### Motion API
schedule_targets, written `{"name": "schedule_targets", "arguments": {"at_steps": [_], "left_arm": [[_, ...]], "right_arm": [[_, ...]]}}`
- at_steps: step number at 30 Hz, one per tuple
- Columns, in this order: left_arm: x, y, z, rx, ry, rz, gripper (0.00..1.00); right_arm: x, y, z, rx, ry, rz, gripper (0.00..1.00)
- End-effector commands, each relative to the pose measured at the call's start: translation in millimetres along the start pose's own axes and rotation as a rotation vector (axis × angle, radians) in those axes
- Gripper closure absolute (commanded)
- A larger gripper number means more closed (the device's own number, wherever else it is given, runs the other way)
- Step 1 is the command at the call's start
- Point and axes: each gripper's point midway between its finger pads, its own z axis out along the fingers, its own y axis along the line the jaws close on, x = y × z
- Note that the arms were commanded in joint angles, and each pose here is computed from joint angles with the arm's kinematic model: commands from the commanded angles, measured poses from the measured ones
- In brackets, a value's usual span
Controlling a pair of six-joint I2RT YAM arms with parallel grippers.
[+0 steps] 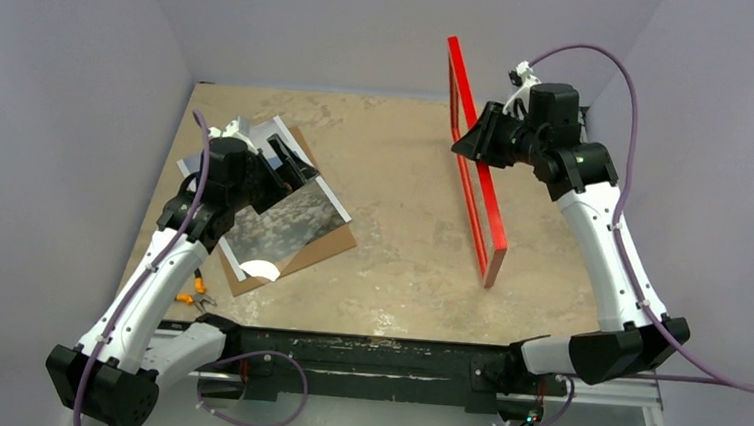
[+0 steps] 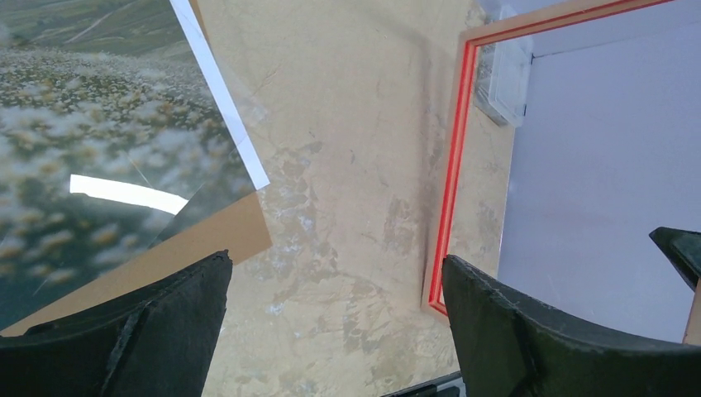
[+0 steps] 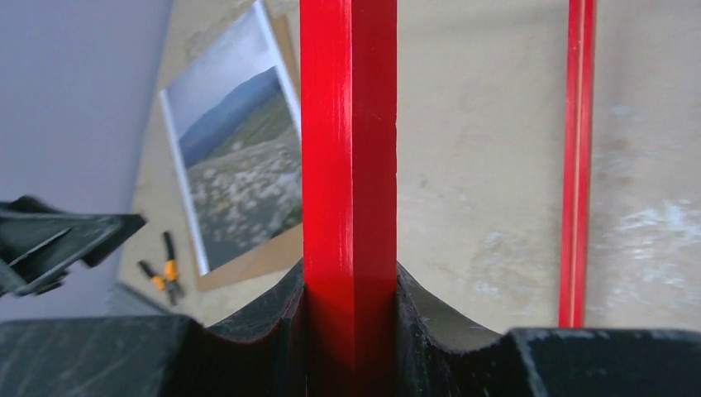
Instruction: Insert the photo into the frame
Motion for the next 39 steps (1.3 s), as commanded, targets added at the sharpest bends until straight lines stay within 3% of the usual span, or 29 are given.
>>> {"name": "schedule_targets", "arguments": {"at_steps": [1,7,22,27,32,39], "left_arm": [[-10,-16,-5,0.051,-0.018,0.03,0.06],[-8,-16,-2,0.049,-0.001,0.034,0.06],[-4,-14,4,0.041,0.026,0.043,0.06],[-1,-11,9,0.035,0.041,0.039,0.07],[1,-10,13,0.031,0.055,0.037,0.07],[11,1,26,0.006,0.093,0.043,0.07]], "right_arm": [[2,63,-8,-0.339,0.08,0.131,1.0],[-2,88,-17,-0.482,0.112,0.162,1.0],[52,-30,41,-0.176,0.162,0.282,1.0],[69,-82,50,0.018,0.18,0.261,1.0],[90,-116,60,0.163,0.219,0.241,0.9],[117,-162,71,0.342,0.253,0.209,0.89]]}}
